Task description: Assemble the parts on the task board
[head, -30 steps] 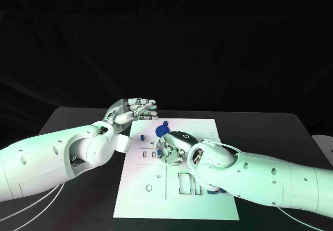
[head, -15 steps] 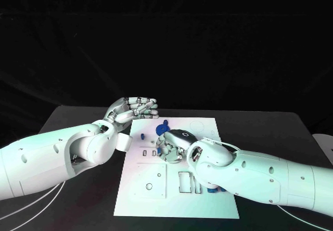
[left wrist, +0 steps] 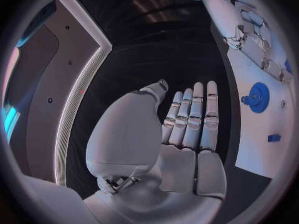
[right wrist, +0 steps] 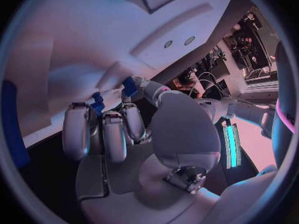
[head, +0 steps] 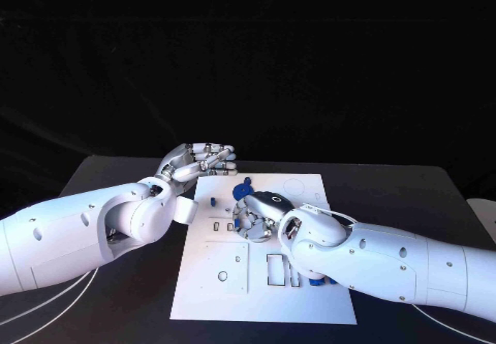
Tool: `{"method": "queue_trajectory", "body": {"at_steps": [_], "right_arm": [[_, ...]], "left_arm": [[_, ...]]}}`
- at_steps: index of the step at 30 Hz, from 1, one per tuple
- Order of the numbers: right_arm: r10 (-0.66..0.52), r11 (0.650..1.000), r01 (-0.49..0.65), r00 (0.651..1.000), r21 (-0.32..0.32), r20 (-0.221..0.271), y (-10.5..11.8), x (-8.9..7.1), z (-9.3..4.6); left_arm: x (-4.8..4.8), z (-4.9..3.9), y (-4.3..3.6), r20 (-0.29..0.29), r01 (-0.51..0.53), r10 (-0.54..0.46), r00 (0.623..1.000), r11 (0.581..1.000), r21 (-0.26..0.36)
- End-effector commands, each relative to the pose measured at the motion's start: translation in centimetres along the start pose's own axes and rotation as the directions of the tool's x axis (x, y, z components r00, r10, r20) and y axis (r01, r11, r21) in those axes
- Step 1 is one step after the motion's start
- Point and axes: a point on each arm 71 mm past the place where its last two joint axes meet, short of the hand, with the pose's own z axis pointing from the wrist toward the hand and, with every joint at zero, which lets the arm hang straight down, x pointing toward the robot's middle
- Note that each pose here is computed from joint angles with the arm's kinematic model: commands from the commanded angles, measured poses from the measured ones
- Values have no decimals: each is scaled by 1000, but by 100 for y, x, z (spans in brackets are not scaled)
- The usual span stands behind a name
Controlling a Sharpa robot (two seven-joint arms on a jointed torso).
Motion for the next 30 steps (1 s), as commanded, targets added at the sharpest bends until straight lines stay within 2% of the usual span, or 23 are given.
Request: {"method": "queue_trajectory", "body": {"at_steps": [1, 30], "right_arm": [[-14, 1000, 14, 999, 4, -47, -25, 76, -14], [-5, 1000, 4, 999, -7, -41, -17, 84, -24]], "left_arm": [[19, 3, -10, -12, 7, -7, 1000, 1000, 8], [-5, 3, -7, -9, 5, -5, 1000, 1000, 7]]}}
